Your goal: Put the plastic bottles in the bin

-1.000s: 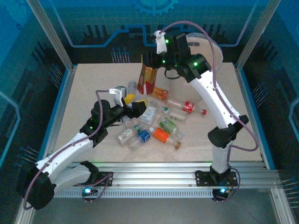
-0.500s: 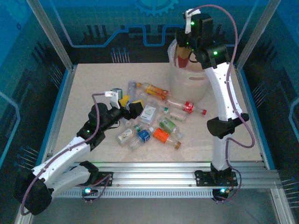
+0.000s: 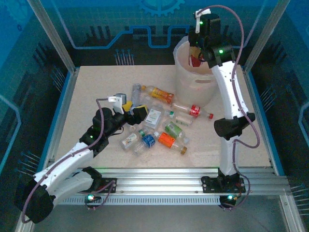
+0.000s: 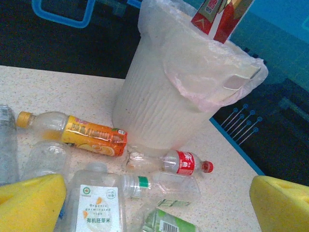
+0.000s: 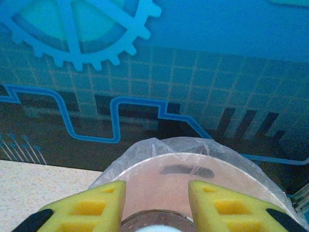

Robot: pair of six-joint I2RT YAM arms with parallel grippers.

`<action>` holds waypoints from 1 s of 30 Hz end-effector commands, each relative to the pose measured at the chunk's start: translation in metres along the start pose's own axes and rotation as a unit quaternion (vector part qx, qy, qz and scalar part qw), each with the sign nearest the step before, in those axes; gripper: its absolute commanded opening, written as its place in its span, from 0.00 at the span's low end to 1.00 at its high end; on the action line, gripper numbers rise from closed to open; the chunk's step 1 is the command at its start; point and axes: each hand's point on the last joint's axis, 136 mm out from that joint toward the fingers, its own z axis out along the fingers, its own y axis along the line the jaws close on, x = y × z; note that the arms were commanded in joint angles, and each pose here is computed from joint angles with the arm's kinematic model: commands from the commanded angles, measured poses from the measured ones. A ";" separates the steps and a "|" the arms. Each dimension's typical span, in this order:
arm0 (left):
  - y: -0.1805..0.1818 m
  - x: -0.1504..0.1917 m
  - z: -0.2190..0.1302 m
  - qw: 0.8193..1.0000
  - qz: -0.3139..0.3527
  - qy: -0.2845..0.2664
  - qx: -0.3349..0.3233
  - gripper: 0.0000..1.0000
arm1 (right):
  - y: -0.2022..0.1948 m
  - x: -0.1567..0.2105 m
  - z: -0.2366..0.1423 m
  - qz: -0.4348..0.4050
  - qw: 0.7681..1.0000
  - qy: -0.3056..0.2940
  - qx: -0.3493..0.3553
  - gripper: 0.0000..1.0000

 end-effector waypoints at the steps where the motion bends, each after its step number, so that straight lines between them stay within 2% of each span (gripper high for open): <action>1: 0.006 0.001 -0.005 1.000 0.006 -0.003 -0.019 0.99 | 0.004 0.022 0.030 -0.034 0.999 0.020 0.023 0.00; 16: 0.024 0.013 -0.010 0.998 0.005 0.009 -0.060 0.99 | 0.015 0.124 0.098 -0.136 0.979 0.141 0.054 0.01; 27: 0.028 0.015 -0.010 0.997 0.007 0.011 -0.070 0.99 | 0.005 0.170 0.121 -0.169 0.965 0.192 0.060 0.04; 30: 0.028 0.015 -0.010 0.998 0.007 0.012 -0.069 0.99 | 0.002 0.180 0.123 -0.171 0.962 0.206 0.056 0.10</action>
